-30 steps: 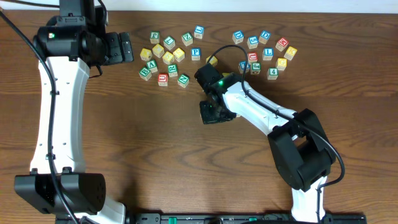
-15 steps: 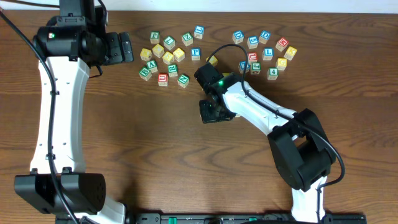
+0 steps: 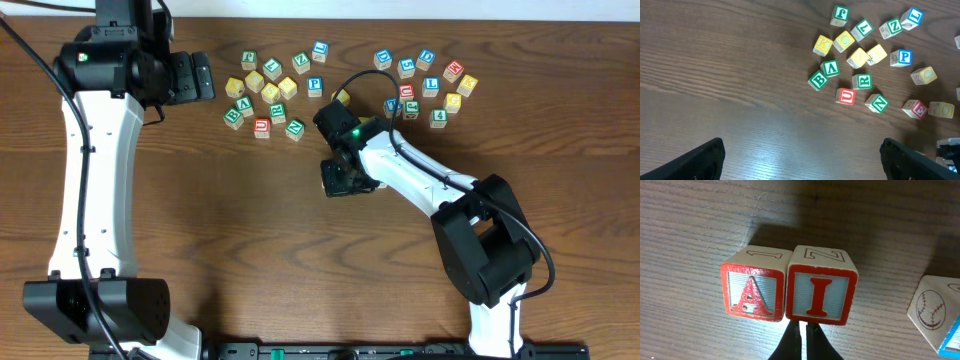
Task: Spell out AI2
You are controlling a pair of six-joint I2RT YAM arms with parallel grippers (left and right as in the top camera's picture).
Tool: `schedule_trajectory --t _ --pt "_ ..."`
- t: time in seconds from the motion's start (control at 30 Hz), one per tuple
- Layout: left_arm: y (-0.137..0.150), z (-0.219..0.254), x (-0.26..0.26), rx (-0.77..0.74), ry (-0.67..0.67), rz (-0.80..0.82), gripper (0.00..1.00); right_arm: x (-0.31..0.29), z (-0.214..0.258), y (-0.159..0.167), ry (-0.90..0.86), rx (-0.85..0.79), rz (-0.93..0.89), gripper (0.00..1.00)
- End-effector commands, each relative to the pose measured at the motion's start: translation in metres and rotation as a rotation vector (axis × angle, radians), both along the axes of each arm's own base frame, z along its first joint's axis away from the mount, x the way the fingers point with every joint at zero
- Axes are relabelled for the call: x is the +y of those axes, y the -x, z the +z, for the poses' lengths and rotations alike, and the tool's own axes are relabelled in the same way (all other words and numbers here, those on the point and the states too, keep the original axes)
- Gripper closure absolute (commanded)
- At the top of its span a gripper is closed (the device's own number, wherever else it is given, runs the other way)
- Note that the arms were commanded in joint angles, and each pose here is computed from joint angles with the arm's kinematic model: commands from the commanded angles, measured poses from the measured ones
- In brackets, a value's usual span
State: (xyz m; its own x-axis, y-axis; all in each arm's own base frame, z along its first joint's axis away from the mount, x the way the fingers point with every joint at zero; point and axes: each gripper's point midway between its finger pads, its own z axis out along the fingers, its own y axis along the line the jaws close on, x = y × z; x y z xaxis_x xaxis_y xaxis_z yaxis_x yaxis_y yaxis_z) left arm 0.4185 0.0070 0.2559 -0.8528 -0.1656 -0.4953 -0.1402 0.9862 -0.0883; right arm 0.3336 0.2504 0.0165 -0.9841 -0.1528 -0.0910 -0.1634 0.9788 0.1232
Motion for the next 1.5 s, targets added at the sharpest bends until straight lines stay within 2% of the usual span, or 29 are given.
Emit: schedule_trajectory --t 0.0,0.47,0.77,0.97,1.47 --pt "0.001 -0.002 0.001 0.008 0.003 0.011 0.02 -0.006 -0.006 -0.001 0.020 0.007 -0.012 0.99" --pt "0.001 -0.002 0.001 0.008 0.003 0.011 0.02 -0.004 0.000 -0.001 0.016 0.010 -0.004 0.99" --pt "0.001 -0.002 0.001 0.008 0.003 0.010 0.02 -0.010 0.059 -0.003 -0.010 -0.039 -0.008 0.99" --pt "0.001 -0.002 0.001 0.008 0.003 0.011 0.02 -0.042 0.093 -0.010 -0.028 -0.070 -0.084 0.99" --pt "0.001 -0.002 0.001 0.008 0.003 0.011 0.02 -0.131 0.059 -0.021 0.034 0.014 -0.304 0.96"
